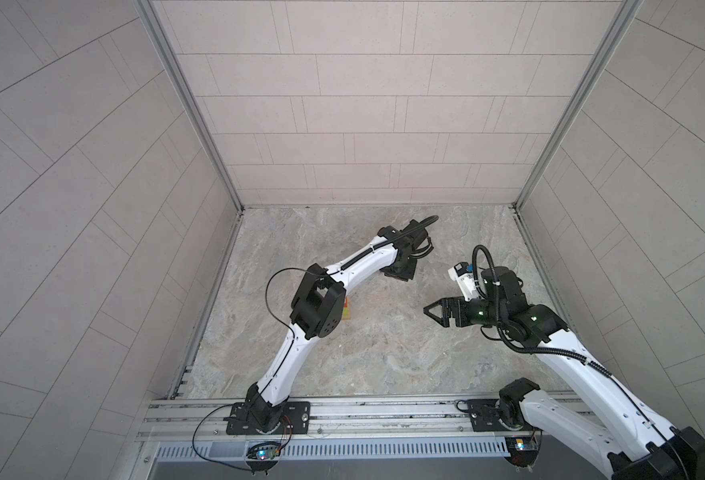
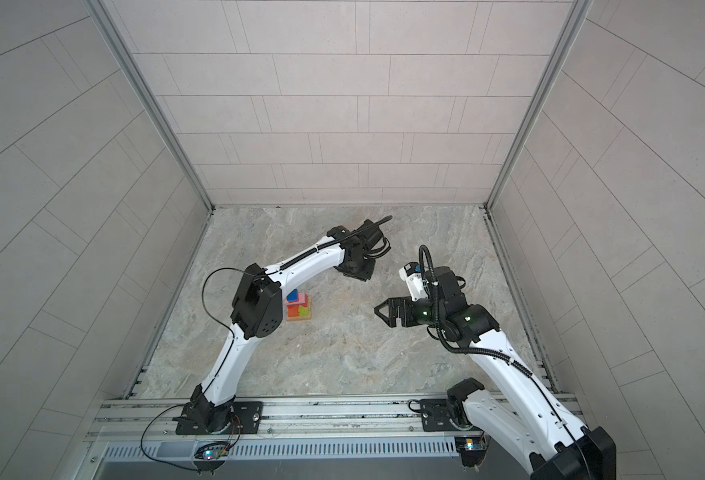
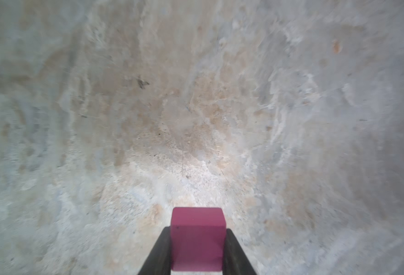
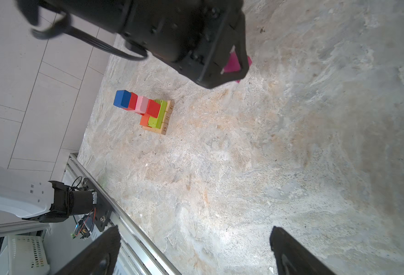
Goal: Build the wood block tower
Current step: 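Carry the magenta cube with the left gripper over the stack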
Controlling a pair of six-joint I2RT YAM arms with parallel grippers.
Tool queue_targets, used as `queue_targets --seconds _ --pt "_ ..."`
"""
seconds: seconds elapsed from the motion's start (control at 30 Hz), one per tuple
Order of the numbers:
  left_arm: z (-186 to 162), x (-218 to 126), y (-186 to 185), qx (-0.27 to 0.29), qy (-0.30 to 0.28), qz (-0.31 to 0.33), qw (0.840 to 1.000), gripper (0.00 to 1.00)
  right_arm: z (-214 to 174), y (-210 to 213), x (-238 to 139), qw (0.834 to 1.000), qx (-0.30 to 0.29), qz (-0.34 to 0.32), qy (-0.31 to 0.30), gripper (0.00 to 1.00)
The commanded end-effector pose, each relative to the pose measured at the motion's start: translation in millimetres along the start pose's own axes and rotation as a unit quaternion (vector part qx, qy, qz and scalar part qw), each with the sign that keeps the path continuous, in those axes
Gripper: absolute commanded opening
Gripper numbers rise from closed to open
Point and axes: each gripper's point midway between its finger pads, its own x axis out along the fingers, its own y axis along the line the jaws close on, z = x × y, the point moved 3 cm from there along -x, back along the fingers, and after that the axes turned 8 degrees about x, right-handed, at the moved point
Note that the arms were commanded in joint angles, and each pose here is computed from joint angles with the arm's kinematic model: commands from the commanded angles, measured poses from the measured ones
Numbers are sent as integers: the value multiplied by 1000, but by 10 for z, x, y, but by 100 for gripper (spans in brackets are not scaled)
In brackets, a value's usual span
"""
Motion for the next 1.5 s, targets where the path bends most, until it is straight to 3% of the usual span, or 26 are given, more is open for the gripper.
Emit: queue_targets --seconds 0.0,0.57,1.03,1.47 --pt "26 -410 159 -4 -23 6 1000 21 34 22 -20 1000 -2 -1 -8 99" --pt "-331 -1237 741 -57 -49 10 997 19 178 36 172 1000 13 17 -18 99" --pt "-1046 -1297 1121 -133 2 36 990 14 170 22 279 1000 16 22 -12 99" --pt "-1362 -1357 1272 -177 8 55 983 13 144 54 319 999 17 24 -12 99"
